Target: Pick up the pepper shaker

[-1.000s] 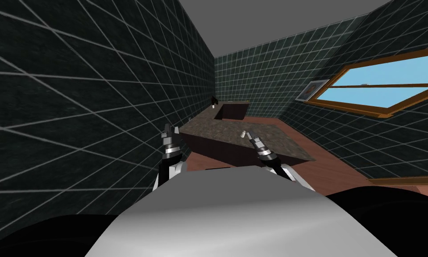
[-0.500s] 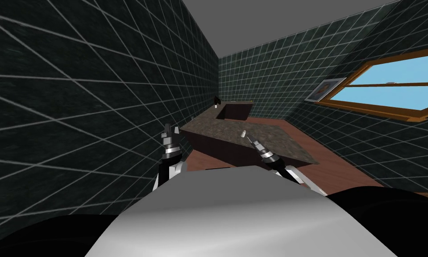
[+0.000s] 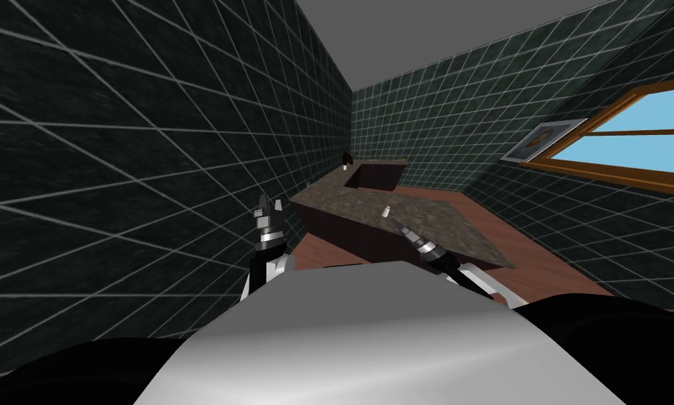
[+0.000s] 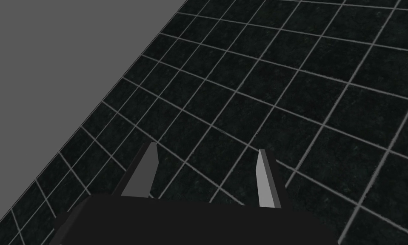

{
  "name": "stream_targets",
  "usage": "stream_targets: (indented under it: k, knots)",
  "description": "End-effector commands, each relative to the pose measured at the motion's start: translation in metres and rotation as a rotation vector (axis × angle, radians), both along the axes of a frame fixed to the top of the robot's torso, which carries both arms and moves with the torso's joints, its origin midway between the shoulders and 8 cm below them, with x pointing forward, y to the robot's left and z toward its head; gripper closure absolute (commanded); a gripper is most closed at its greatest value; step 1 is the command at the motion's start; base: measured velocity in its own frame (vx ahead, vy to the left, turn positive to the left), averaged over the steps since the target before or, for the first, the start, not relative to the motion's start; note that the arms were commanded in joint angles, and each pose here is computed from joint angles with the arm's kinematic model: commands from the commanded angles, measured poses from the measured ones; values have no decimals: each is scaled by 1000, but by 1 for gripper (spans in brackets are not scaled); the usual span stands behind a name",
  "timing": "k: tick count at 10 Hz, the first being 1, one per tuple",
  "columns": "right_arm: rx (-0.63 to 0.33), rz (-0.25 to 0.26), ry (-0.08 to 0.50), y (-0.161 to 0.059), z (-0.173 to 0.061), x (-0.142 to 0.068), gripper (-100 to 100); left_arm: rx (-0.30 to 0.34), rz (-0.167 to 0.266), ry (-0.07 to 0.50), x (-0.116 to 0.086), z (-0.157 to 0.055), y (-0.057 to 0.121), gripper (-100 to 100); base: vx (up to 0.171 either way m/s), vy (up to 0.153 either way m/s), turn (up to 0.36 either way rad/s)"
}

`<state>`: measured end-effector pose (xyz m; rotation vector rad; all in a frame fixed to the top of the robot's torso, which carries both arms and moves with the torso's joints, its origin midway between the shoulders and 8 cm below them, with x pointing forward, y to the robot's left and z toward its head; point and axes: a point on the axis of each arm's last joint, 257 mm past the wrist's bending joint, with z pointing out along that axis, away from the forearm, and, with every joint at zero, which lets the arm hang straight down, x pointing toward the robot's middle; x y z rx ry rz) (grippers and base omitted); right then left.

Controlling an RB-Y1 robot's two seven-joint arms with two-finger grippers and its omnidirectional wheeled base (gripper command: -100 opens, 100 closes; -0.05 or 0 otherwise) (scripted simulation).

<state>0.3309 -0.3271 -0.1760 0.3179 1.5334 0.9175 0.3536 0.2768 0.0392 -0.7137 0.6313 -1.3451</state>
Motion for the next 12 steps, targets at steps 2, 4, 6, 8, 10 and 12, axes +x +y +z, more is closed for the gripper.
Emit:
stream_targets:
  k: [2, 4, 6, 8, 10, 12]
  knots:
    - [-58, 9, 57, -12, -18, -5, -100, 0, 0, 0, 0, 0, 0, 0, -7, -14, 92]
    - [-105, 14, 105, -24, -33, -11, -100, 0, 0, 0, 0, 0, 0, 0, 0, -10, 88]
    - [-153, 20, 153, -37, -47, -17, -100, 0, 0, 0, 0, 0, 0, 0, 8, -6, 88]
    - [-202, 27, 201, -50, -60, -24, -100, 0, 0, 0, 0, 0, 0, 0, 14, -4, 86]
    - [-252, 34, 250, -65, -72, -31, -100, 0, 0, 0, 0, 0, 0, 0, 20, 1, 69]
    - [-334, 36, 342, -94, -95, -49, -100, 0, 0, 0, 0, 0, 0, 0, 40, 5, 126]
